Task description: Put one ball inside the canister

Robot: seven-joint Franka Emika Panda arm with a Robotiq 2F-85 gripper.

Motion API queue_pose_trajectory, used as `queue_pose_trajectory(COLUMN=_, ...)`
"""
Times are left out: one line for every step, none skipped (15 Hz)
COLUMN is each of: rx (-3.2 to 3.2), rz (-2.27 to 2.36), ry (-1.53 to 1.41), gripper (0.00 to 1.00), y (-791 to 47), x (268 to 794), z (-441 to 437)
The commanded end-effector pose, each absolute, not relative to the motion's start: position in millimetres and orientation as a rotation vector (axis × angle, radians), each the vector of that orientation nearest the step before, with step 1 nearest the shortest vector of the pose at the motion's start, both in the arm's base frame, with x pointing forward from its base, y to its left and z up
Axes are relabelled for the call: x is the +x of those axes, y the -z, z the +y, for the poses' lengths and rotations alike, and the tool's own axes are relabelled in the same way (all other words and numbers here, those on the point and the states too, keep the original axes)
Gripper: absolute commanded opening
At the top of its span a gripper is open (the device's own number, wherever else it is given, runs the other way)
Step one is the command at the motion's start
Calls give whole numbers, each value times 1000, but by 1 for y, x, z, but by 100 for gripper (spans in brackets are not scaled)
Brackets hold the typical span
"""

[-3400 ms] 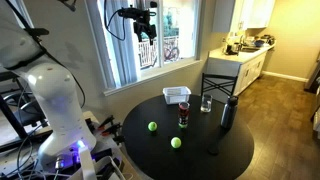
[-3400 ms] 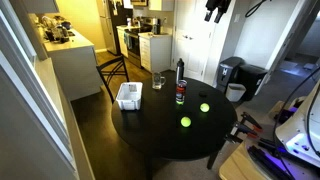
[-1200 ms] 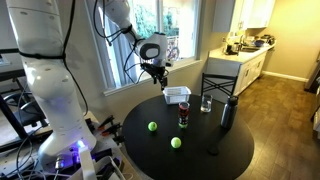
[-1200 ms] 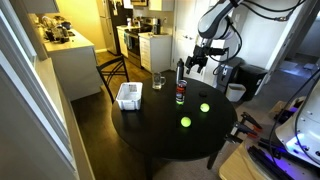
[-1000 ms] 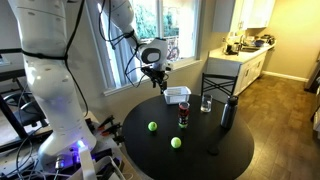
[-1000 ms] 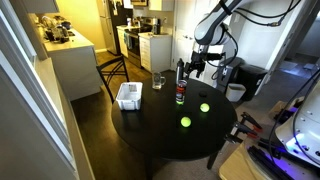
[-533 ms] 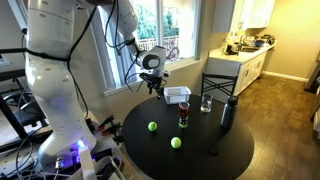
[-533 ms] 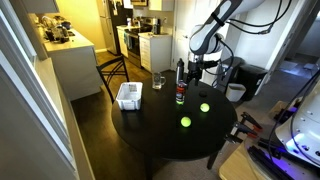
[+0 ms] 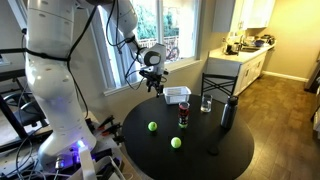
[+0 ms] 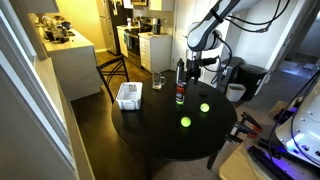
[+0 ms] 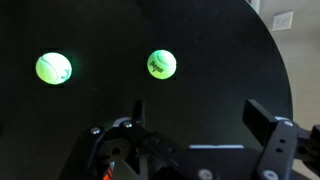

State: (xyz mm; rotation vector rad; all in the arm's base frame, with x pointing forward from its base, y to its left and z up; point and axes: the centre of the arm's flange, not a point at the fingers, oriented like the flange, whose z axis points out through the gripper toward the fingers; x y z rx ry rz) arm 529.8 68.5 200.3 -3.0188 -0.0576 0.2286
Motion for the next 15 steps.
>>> queue_pose_trajectory(rx=-3019, rz=-58, ry=-229, gripper=100, y=-200, x=530, z=68)
queue_pose_trajectory(rx=-2996, rz=-51, ry=-244, gripper=100, y=-186, x=535, z=69)
queue_pose_trajectory(rx=-2941, rz=2, ry=-278, gripper=100, y=-160, x=545, z=71)
queue_pose_trajectory(rx=-2904, rz=91, ry=-283, gripper=100, y=-137, x=552, z=73)
queue_pose_trajectory(rx=-2860, rz=179, ry=-320, gripper=100, y=-110, x=558, z=74)
queue_pose_trajectory(rx=-2834, rz=238, ry=-348, gripper=100, y=-91, x=558, z=74)
queue_pose_trajectory(rx=-2809, rz=280, ry=-384, gripper=100, y=-67, x=558, z=76)
queue_pose_trajectory(rx=-2793, rz=316, ry=-407, gripper=100, y=-43, x=561, z=76)
queue_pose_trajectory(rx=-2780, rz=338, ry=-429, gripper=100, y=-26, x=562, z=76)
queue_pose_trajectory(rx=-2767, rz=357, ry=-449, gripper=100, y=-10, x=563, z=75)
queue_pose_trajectory(rx=-2759, rz=368, ry=-465, gripper=100, y=3, x=565, z=76)
queue_pose_trajectory(rx=-2752, rz=371, ry=-476, gripper=100, y=14, x=568, z=76)
queue_pose_trajectory(rx=-2749, rz=373, ry=-480, gripper=100, y=22, x=570, z=77)
queue_pose_trajectory(rx=-2741, rz=374, ry=-482, gripper=100, y=29, x=573, z=78)
queue_pose_trajectory(rx=-2736, rz=375, ry=-482, gripper=100, y=35, x=576, z=78)
